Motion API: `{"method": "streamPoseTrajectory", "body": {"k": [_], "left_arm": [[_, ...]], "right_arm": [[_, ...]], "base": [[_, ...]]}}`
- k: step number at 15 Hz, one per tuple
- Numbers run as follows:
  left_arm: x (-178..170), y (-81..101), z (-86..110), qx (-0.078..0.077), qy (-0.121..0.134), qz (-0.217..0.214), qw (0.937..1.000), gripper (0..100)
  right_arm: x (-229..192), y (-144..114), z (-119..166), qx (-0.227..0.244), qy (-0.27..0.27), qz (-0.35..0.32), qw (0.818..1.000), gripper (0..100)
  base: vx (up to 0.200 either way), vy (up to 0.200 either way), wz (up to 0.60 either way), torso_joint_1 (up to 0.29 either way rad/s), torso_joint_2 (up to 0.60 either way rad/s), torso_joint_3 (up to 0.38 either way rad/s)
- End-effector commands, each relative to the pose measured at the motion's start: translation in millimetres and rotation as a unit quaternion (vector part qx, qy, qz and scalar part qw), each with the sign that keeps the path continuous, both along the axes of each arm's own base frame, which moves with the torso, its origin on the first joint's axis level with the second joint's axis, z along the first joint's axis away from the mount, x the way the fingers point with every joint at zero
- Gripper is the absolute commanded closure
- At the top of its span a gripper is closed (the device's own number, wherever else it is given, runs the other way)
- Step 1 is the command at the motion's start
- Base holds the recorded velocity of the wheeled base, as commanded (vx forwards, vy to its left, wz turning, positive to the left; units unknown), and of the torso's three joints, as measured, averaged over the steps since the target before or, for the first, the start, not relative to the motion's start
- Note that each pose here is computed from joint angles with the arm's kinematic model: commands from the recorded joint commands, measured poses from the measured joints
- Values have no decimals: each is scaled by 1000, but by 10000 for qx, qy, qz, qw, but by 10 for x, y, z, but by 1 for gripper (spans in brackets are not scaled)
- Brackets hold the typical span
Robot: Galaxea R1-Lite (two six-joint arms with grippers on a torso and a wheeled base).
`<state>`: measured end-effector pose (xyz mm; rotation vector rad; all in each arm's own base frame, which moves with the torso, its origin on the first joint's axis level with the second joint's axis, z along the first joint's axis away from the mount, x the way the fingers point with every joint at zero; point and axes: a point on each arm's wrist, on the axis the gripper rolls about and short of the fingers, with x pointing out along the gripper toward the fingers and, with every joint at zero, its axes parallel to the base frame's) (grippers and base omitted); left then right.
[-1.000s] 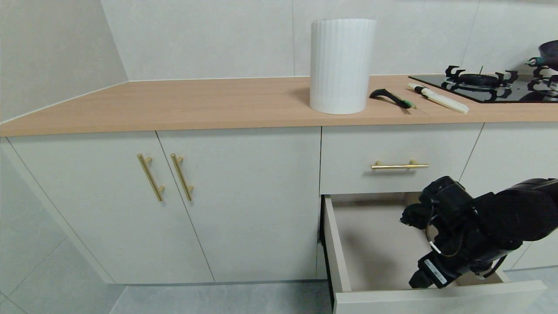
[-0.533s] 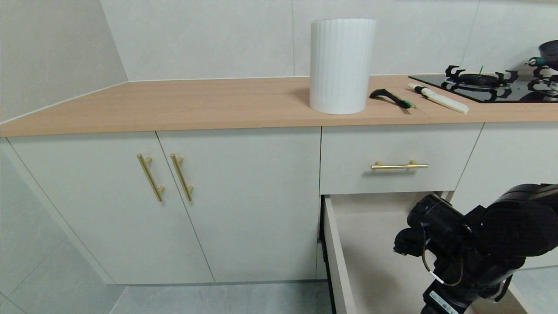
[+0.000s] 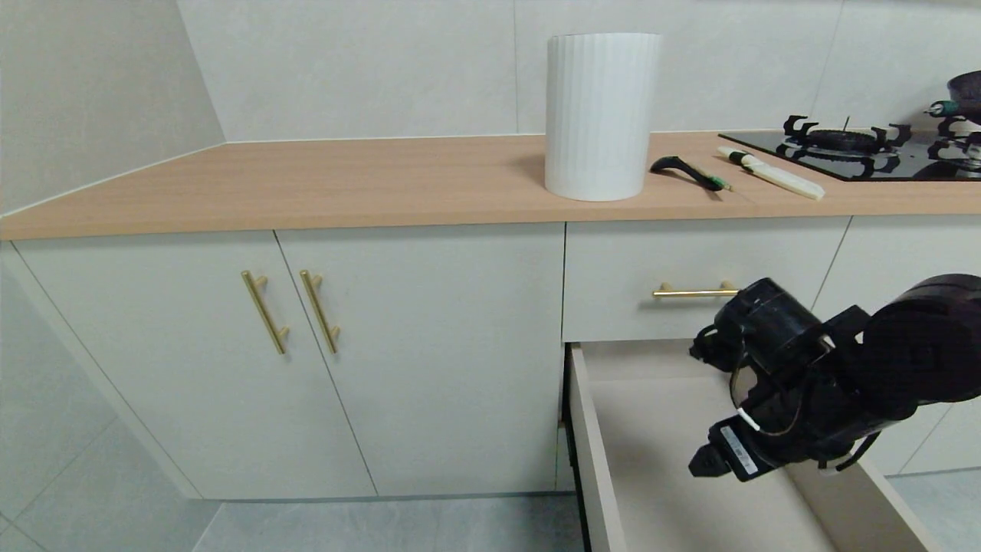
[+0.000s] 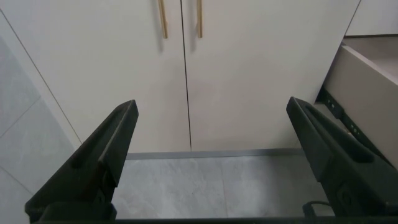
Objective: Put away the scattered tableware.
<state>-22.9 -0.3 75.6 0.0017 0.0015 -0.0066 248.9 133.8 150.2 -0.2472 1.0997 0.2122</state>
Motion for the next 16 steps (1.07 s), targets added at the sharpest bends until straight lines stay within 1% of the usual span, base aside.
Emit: {"method": "streamPoseTrajectory", "body": {"k": [1, 3, 6, 7, 14, 16], "left_arm": [[0, 0, 0, -1, 0, 2, 10000, 0], [1, 0, 0, -1, 8, 2, 10000, 0], [0, 0, 0, -1, 0, 2, 10000, 0], [1, 0, 0, -1, 8, 2, 10000, 0], [1, 0, 0, -1, 8, 2, 10000, 0], [0, 0, 0, -1, 0, 2, 10000, 0]], "right_arm": [[16, -133, 277, 414, -664, -241, 9966, 0], [23, -283, 443, 593, -1078, -482, 9912, 0], [32, -436, 630, 833, -1685, -730, 9795, 0], [29, -468, 661, 856, -1773, -775, 9774, 0], [18, -481, 674, 838, -1802, -780, 9769, 0], [7, -485, 666, 832, -1788, -780, 9773, 0]], "base": [[0, 0, 0, 0, 0, 0], [0, 0, 0, 0, 0, 0], [0, 0, 0, 0, 0, 0], [0, 0, 0, 0, 0, 0], [0, 0, 0, 0, 0, 0], [0, 0, 0, 41, -266, -222]]}}
